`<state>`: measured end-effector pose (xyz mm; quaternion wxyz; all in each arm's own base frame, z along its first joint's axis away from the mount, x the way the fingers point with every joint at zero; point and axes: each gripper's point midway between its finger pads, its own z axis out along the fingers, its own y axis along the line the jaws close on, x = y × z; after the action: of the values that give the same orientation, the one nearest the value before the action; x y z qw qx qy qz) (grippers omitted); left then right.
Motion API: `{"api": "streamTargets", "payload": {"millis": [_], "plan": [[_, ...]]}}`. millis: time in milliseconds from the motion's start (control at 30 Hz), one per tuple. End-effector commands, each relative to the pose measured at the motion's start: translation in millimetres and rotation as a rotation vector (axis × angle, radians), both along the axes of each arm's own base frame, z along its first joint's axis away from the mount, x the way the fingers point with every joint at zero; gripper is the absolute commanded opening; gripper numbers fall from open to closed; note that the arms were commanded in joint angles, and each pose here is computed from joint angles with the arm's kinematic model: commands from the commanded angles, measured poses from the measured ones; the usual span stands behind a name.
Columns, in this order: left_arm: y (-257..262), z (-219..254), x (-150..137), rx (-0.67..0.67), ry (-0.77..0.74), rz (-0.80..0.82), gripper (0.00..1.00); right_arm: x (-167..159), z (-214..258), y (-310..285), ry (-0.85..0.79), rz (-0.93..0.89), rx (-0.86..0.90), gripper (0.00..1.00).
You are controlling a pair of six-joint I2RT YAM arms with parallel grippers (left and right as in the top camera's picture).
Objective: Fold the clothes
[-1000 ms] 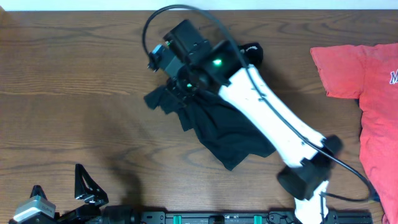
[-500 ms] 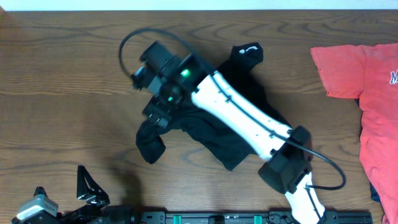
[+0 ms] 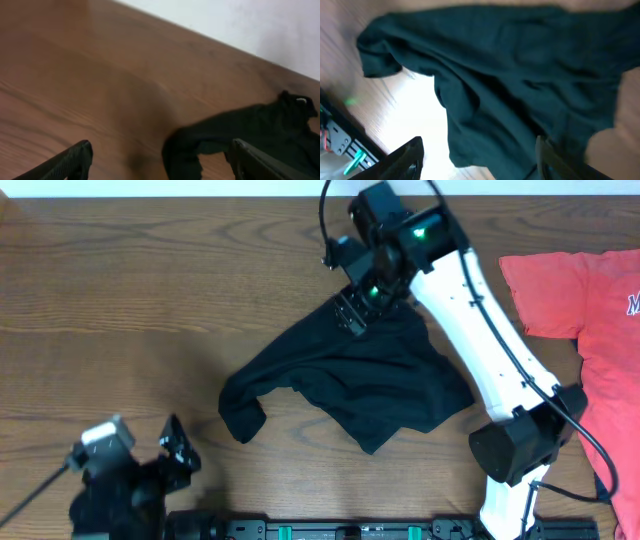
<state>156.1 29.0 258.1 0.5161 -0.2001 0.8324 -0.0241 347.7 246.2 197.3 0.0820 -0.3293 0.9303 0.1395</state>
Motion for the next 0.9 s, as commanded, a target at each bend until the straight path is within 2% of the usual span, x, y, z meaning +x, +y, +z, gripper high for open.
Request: {"api": "streamTargets", "payload": {"millis": [0, 300, 433, 667, 867], "plan": [[-4.6, -6.4, 15.2, -0.106, 0.041, 0.023, 0.86, -10.9, -38.2, 0.6, 0.101, 0.004, -0.002, 0.71], [-2.8, -20.8, 48.4, -0.110, 0.141, 0.027, 0.85, -58.7, -120.5, -5.6, 0.199, -0.093, -0.026, 0.69], [-2.3, -22.1, 58.3, -0.110, 0.149, 0.027, 0.85, -89.9, -131.1, -21.7, 0.187, -0.126, -0.010, 0.71], [-1.8, -30.2, 67.1, -0.111, 0.189, 0.029, 0.85, -138.5, -117.9, -43.7, 0.179, -0.139, 0.006, 0.79], [-1.6, -32.4, 70.5, -0.111, 0.199, 0.030, 0.85, -182.0, -142.7, -40.1, 0.296, -0.116, 0.043, 0.79]]}}
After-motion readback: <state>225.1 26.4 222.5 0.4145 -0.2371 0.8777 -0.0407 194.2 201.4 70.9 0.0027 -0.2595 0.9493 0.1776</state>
